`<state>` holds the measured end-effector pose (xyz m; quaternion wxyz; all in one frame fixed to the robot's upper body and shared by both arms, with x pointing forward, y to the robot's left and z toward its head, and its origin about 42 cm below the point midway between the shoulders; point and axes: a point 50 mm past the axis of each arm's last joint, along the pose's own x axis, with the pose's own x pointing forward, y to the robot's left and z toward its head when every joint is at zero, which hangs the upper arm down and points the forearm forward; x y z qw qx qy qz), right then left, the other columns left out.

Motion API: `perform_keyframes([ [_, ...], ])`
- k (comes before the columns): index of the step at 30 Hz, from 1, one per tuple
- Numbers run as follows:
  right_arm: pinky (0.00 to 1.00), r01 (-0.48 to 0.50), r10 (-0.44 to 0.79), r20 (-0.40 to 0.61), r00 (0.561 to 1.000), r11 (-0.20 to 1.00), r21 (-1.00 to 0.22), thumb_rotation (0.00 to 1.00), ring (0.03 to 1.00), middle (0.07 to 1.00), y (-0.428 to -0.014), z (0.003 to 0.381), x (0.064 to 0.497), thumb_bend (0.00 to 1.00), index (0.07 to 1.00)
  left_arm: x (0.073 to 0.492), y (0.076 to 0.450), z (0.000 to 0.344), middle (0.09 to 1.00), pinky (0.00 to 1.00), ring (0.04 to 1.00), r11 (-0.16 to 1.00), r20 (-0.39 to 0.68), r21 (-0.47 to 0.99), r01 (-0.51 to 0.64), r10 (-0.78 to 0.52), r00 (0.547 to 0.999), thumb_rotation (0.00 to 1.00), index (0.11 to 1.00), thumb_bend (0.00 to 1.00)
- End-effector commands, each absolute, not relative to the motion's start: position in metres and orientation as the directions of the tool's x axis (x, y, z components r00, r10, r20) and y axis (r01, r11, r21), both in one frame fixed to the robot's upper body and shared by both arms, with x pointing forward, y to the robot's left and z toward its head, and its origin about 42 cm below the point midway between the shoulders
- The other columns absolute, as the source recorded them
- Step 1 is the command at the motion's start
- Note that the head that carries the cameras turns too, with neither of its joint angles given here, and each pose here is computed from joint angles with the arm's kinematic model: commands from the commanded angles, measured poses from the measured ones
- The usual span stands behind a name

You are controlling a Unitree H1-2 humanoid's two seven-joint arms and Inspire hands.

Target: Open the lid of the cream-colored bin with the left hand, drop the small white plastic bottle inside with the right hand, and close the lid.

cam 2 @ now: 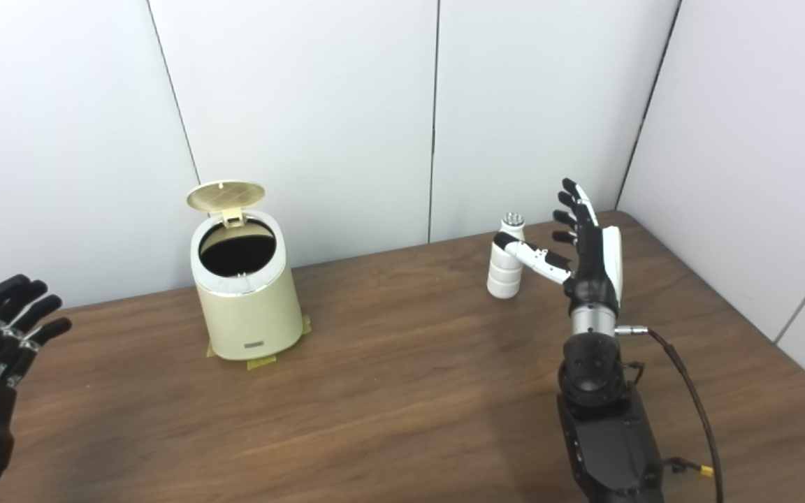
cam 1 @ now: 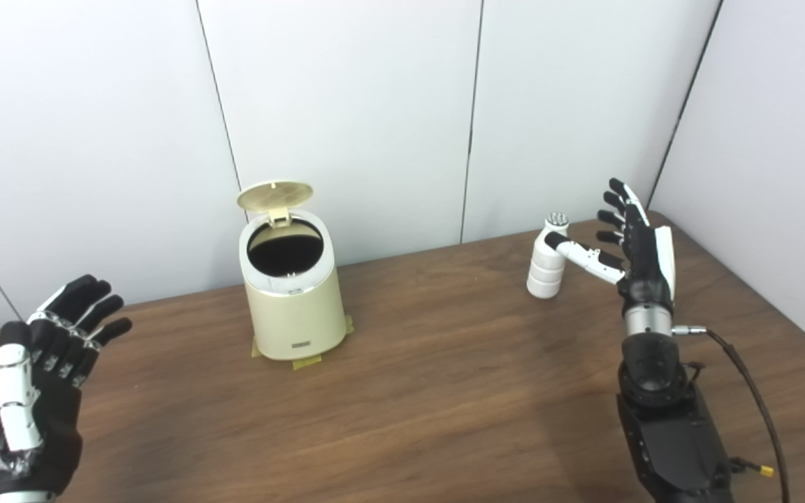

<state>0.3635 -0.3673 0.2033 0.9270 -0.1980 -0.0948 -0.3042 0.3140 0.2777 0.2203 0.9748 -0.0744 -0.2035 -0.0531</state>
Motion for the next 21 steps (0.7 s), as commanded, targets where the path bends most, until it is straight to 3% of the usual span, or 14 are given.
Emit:
perform_keyframes([
  [1,0.74,0.634,-0.536,0.350,0.768,0.713,-0.300,0.39,0.850,0.905,-0.372,0.221,0.367,0.96,0.904,0.318,0.275,0.243,0.837,0.76,0.824,0.981,0.475,-0.100,0.166,-0.099,0.874,1.00,0.818,0.36],
  [8,0.85,0.625,-0.551,0.297,0.780,0.710,-0.324,0.41,0.896,0.913,-0.371,0.213,0.364,0.97,0.907,0.316,0.273,0.248,0.827,0.75,0.815,0.982,0.472,-0.094,0.163,-0.100,0.876,1.00,0.810,0.33],
  [14,0.72,0.603,-0.544,0.262,0.797,0.737,-0.304,0.35,0.834,0.878,-0.370,0.206,0.364,0.97,0.884,0.315,0.273,0.250,0.827,0.73,0.809,0.986,0.510,-0.040,0.164,-0.121,0.851,0.98,0.807,0.34],
  [17,0.71,0.583,-0.533,0.239,0.812,0.763,-0.281,0.29,0.837,0.882,-0.370,0.202,0.365,0.94,0.891,0.313,0.272,0.253,0.827,0.74,0.813,0.986,0.514,-0.040,0.162,-0.119,0.850,0.96,0.809,0.35],
  [21,0.70,0.561,-0.525,0.200,0.827,0.756,-0.338,0.28,0.823,0.875,-0.370,0.198,0.367,0.90,0.896,0.312,0.271,0.255,0.825,0.73,0.812,0.984,0.527,-0.050,0.169,-0.118,0.841,0.97,0.809,0.31],
])
